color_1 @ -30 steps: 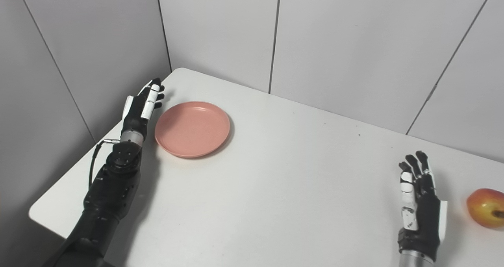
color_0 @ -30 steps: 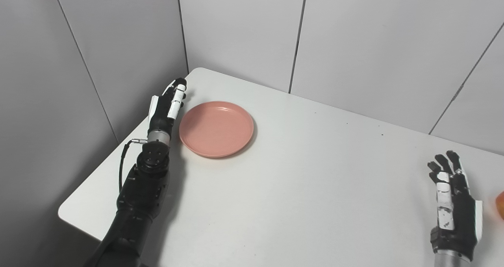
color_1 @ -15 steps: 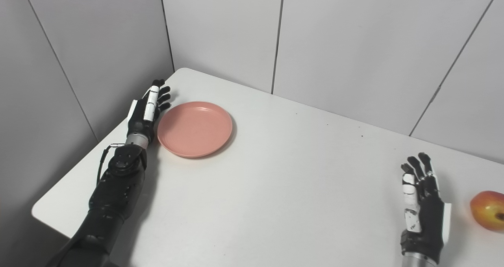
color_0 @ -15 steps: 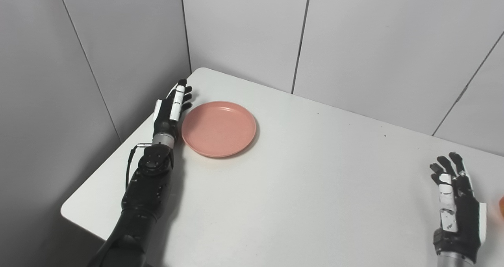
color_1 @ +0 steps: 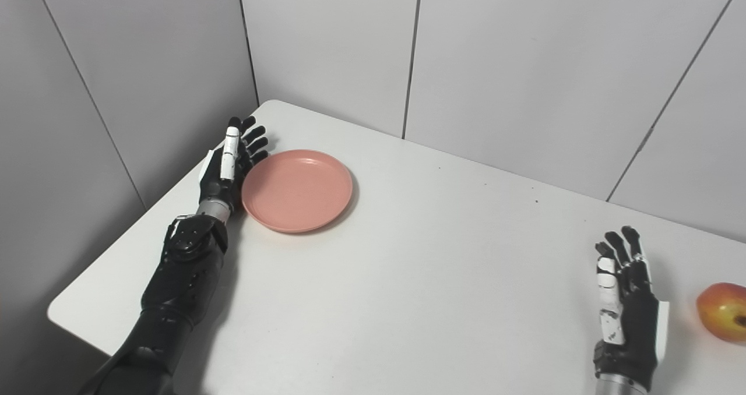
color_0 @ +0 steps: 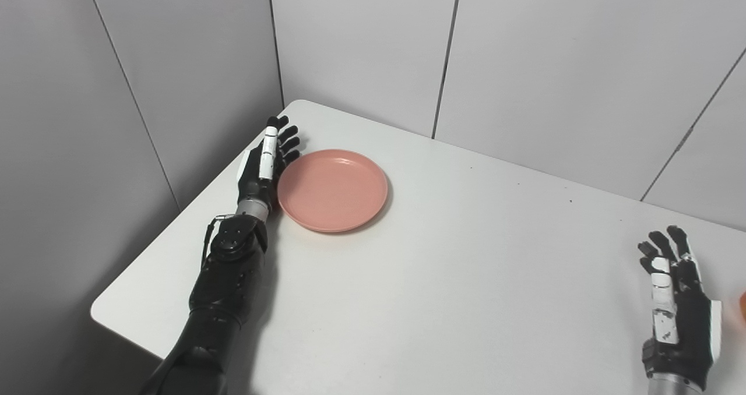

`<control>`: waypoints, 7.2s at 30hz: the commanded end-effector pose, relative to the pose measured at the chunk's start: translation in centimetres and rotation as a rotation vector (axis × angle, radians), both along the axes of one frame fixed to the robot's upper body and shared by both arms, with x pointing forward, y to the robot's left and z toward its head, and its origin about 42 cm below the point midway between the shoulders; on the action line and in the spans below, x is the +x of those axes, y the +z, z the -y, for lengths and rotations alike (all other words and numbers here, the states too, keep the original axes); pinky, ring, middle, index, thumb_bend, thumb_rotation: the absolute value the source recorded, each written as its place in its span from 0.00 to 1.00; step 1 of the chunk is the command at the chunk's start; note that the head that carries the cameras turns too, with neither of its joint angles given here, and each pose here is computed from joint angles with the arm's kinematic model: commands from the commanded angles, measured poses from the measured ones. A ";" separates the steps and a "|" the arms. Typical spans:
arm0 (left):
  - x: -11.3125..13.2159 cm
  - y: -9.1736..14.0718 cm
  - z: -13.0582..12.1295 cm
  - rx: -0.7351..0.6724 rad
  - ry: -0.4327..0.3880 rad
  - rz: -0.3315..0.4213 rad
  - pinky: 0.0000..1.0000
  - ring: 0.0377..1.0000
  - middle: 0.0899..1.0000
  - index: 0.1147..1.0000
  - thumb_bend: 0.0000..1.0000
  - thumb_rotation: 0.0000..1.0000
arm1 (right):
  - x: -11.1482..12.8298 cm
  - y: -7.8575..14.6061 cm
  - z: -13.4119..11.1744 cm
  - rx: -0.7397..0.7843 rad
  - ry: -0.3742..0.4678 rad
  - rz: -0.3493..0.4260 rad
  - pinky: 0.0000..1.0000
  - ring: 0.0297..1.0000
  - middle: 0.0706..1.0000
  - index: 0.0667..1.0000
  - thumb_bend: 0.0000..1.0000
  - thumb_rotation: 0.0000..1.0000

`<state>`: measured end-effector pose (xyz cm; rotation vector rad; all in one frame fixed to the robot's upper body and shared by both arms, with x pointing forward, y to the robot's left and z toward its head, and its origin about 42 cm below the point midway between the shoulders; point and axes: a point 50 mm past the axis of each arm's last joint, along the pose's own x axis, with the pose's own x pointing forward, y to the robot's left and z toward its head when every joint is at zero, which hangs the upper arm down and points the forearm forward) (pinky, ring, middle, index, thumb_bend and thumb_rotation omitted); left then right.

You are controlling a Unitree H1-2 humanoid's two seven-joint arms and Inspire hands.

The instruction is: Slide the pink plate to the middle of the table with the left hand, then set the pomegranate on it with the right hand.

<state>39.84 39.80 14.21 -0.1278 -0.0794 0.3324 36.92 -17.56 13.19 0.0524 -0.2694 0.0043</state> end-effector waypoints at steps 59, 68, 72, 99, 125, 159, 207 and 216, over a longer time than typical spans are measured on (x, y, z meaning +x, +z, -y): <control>2.4 2.6 10.0 0.123 -0.262 -0.031 0.88 0.90 0.89 0.88 0.62 1.00 | -1.3 -1.2 0.2 -0.015 -0.004 -0.047 0.87 0.84 0.86 0.89 0.51 0.80; 2.4 2.6 11.1 0.113 -0.306 -0.057 0.90 0.91 0.90 0.90 0.62 1.00 | -1.3 -1.3 0.2 -0.009 -0.002 -0.043 0.87 0.84 0.85 0.88 0.51 0.79; 2.5 2.5 11.7 0.117 -0.325 -0.059 0.91 0.91 0.90 0.89 0.63 1.00 | -1.2 -1.4 0.2 -0.006 -0.008 -0.050 0.88 0.84 0.85 0.88 0.52 0.79; 2.4 2.3 15.6 0.190 -0.435 -0.098 0.91 0.92 0.92 0.90 0.59 1.00 | -1.2 -1.4 0.5 -0.016 -0.002 -0.041 0.87 0.83 0.85 0.87 0.54 0.80; 1.2 2.7 17.7 0.181 -0.529 -0.097 0.90 0.92 0.93 0.92 0.59 1.00 | -1.6 -1.3 -1.2 -0.022 -0.009 -0.051 0.85 0.82 0.84 0.86 0.55 0.82; -0.8 3.5 20.1 0.218 -0.634 -0.057 0.92 0.94 0.96 0.95 0.63 1.00 | -2.0 -0.2 -4.8 -0.054 -0.034 -0.060 0.82 0.83 0.84 0.84 0.52 0.83; -1.3 2.7 20.3 0.204 -0.624 -0.072 0.93 0.94 0.96 0.96 0.58 1.00 | -1.7 -0.2 -6.4 -0.058 -0.042 -0.079 0.81 0.82 0.83 0.83 0.54 0.83; -1.3 2.7 20.6 0.199 -0.609 -0.074 0.92 0.93 0.95 0.96 0.58 1.00 | -1.8 -0.3 -6.0 -0.053 -0.036 -0.066 0.81 0.83 0.84 0.84 0.51 0.82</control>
